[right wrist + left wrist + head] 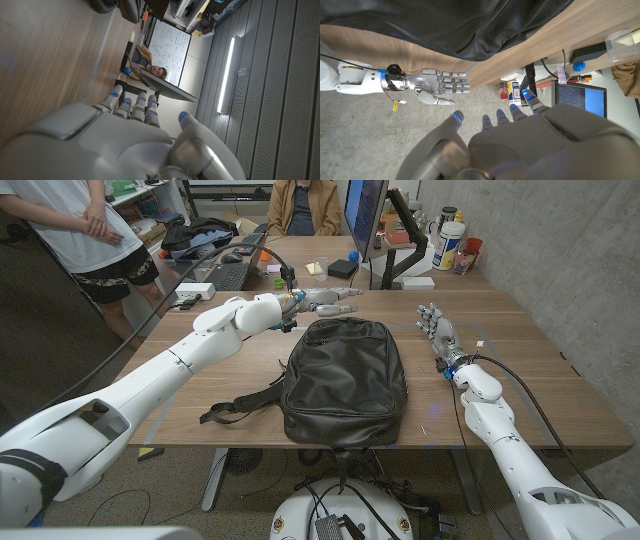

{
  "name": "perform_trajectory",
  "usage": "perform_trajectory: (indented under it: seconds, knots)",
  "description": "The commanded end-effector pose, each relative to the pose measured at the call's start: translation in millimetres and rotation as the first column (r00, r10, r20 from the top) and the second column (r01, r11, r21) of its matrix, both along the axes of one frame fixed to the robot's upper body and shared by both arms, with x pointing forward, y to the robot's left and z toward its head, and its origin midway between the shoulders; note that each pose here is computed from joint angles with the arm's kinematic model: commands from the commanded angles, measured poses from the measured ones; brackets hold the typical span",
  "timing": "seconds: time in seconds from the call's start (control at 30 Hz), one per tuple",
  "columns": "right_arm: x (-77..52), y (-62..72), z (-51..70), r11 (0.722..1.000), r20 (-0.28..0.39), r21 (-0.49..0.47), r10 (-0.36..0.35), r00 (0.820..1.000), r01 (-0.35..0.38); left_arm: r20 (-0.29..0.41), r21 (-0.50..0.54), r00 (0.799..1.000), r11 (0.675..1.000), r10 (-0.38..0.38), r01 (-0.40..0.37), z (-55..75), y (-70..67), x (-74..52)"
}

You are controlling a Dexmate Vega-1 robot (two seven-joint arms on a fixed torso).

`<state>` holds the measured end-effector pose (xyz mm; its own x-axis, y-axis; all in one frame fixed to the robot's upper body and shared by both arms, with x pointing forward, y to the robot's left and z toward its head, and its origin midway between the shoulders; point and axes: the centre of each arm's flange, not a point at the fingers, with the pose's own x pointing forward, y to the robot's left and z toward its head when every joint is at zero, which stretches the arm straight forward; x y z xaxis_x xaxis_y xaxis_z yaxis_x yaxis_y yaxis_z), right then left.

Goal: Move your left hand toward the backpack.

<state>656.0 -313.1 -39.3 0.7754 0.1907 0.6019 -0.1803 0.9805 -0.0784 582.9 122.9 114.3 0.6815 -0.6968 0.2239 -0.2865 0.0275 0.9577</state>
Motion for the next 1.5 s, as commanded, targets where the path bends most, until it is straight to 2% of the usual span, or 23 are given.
perform_trajectory:
  seconds: [0.03, 0.77, 1.5]
  knots:
    - [-1.0, 0.5, -1.1, 1.0, 0.0, -0.001, 0.001, 1.0, -0.001, -0.014, 0.015, 1.0, 1.0, 0.011, -0.011, -3.8, -0.2, 0.9]
    - [-1.4, 1.6, -2.0, 1.0, 0.0, -0.001, -0.002, 1.0, 0.002, -0.034, 0.054, 0.999, 0.998, 0.04, -0.038, -10.0, -0.3, 3.7]
    - [3.2, 6.2, -0.4, 1.0, -0.003, -0.004, -0.002, 1.0, 0.002, -0.061, 0.077, 0.996, 0.996, 0.058, -0.053, -13.2, 3.2, 13.8]
